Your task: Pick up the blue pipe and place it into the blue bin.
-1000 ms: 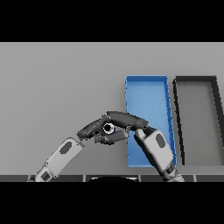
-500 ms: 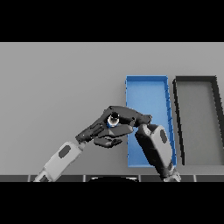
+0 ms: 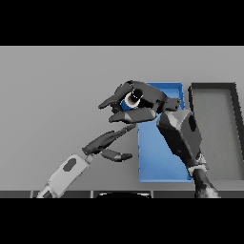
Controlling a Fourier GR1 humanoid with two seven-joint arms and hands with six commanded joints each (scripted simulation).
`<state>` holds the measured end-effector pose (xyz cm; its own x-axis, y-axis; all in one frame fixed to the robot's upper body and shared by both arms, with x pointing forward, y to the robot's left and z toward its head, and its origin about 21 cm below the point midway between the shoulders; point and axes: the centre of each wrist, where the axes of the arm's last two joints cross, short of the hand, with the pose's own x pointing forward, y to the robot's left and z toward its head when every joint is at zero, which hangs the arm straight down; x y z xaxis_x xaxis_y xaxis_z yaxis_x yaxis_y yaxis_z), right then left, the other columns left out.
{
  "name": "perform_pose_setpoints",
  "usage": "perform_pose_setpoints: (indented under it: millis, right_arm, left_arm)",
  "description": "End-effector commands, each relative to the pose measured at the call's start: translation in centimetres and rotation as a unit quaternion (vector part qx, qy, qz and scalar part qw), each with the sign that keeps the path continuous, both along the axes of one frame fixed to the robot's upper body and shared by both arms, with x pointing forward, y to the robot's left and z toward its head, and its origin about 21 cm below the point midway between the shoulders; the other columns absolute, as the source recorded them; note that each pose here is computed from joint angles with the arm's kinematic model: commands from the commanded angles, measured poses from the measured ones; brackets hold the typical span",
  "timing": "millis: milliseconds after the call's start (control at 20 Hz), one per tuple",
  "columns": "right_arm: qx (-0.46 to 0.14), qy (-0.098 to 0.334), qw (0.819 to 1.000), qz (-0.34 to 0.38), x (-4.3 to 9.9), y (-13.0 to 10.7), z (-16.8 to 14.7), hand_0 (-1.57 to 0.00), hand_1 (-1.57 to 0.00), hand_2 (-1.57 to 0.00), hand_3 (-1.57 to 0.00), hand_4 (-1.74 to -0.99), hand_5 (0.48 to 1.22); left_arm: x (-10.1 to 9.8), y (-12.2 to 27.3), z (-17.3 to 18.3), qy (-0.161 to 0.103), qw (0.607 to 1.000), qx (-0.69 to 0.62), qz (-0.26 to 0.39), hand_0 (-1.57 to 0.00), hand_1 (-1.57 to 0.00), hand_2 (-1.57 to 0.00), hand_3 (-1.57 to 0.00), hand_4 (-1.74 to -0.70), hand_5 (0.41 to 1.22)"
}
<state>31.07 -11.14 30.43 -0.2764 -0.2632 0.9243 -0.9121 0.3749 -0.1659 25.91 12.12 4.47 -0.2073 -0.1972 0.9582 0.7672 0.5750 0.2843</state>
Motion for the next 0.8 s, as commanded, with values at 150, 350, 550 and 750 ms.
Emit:
perform_pose_setpoints:
  millis: [150, 350, 550, 750]
  right_arm:
    - [0.026, -0.002, 0.994, -0.104, 2.9, -2.2, 2.0, -1.57, -1.57, -1.57, -1.57, -1.498, 1.221]
    - [-0.005, 0.039, 0.976, -0.215, 6.6, -6.0, 0.8, -1.57, -1.57, -1.57, -1.57, -1.498, 1.221]
    - [-0.035, 0.111, 0.949, -0.294, 9.1, -10.1, -3.3, -1.57, -1.57, -1.57, -1.57, -1.499, 1.221]
    - [-0.063, 0.181, 0.921, -0.339, 9.2, -12.6, -8.2, -1.57, -1.57, -1.57, -1.57, -1.499, 1.221]
  left_arm:
    - [-0.3, 0.0, 0.3, 0.004, 1.000, 0.012, 0.003, 0.00, 0.00, 0.00, 0.00, -0.86, 0.484]
    - [-0.2, 0.3, 0.3, -0.002, 1.000, 0.016, 0.014, 0.00, 0.00, 0.00, 0.00, -0.84, 0.474]
    - [0.3, 1.0, 0.6, -0.006, 0.999, 0.024, 0.025, 0.00, 0.00, 0.00, 0.00, -0.83, 0.463]
    - [0.0, 1.2, 0.4, -0.009, 1.000, 0.022, 0.019, 0.00, 0.00, 0.00, 0.00, -0.83, 0.463]
